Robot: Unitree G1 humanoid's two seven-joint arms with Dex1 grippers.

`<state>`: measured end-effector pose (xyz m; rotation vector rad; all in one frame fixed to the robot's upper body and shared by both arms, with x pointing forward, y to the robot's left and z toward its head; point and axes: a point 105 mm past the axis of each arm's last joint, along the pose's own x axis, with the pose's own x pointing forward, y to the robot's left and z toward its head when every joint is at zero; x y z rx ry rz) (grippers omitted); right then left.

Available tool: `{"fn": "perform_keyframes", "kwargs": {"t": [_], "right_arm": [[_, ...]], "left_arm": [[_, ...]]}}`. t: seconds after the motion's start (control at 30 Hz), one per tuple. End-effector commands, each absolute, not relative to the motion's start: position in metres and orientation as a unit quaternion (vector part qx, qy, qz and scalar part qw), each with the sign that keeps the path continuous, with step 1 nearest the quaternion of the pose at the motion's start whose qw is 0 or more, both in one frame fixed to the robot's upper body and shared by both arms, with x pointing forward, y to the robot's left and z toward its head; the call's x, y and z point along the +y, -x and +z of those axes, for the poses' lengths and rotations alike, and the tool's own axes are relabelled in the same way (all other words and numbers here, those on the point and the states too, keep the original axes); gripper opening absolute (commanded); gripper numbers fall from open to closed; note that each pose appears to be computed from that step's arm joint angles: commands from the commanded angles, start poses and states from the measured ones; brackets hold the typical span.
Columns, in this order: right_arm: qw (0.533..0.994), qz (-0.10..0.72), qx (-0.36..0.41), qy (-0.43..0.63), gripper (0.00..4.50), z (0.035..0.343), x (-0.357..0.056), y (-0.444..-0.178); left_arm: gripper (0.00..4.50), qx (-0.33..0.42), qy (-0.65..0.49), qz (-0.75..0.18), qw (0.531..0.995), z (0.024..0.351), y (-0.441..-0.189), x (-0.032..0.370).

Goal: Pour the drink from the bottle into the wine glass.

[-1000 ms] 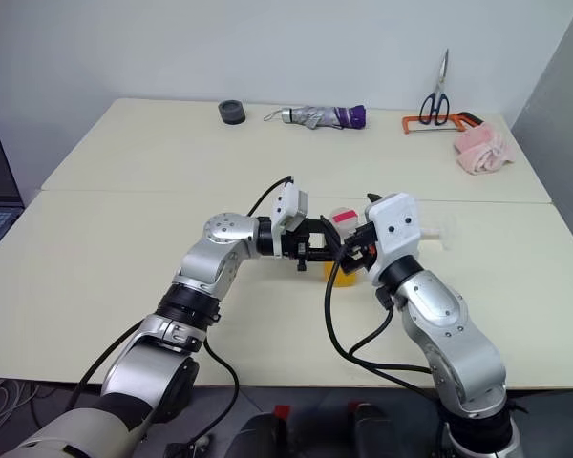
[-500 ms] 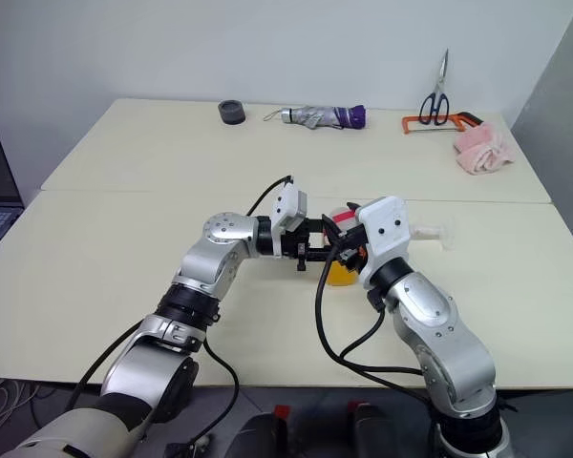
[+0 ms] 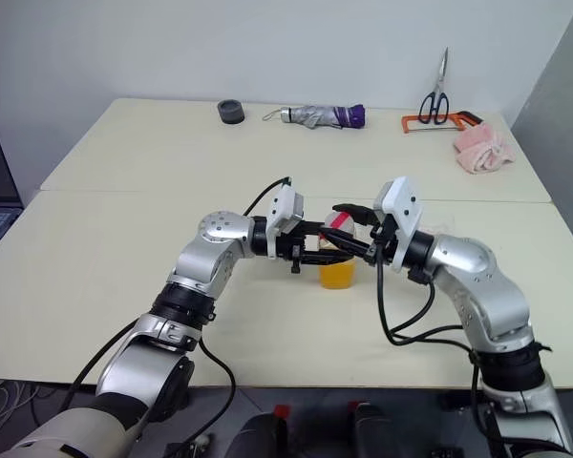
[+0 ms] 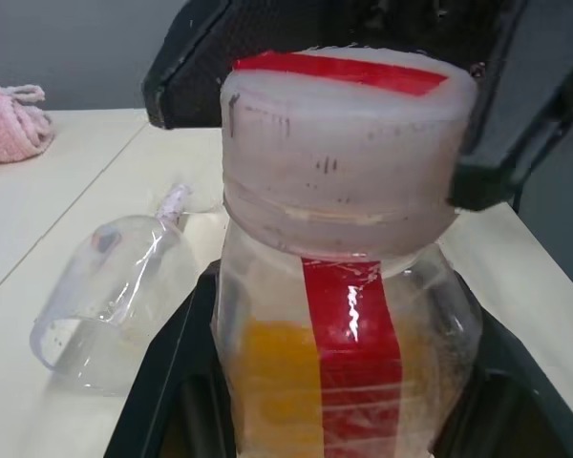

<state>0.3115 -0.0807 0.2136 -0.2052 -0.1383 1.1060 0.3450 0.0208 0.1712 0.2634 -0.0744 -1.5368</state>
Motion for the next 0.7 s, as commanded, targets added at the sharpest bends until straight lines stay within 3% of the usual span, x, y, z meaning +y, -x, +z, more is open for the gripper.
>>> {"fn": "perform_keyframes", "kwargs": {"t": [0.03,0.27,0.3,0.5,0.7], "right_arm": [[0.847,0.517,-0.071,0.096,1.88,0.222,-0.094,-0.316],[0.868,0.472,-0.124,0.091,4.33,0.244,-0.101,-0.307],[0.869,0.469,-0.128,0.092,4.5,0.245,-0.101,-0.304],[0.877,0.441,-0.148,0.116,4.5,0.242,-0.084,-0.27],[0.895,0.394,-0.163,0.127,4.5,0.24,-0.072,-0.271]], "left_arm": [[1.92,-0.084,-0.137,-0.698,0.698,0.201,-0.341,0.017],[1.91,-0.083,-0.134,-0.694,0.703,0.201,-0.342,0.019],[1.9,-0.083,-0.134,-0.694,0.703,0.201,-0.342,0.019],[1.9,-0.082,-0.134,-0.692,0.705,0.201,-0.343,0.02],[1.9,-0.081,-0.134,-0.696,0.701,0.2,-0.343,0.017]]}}
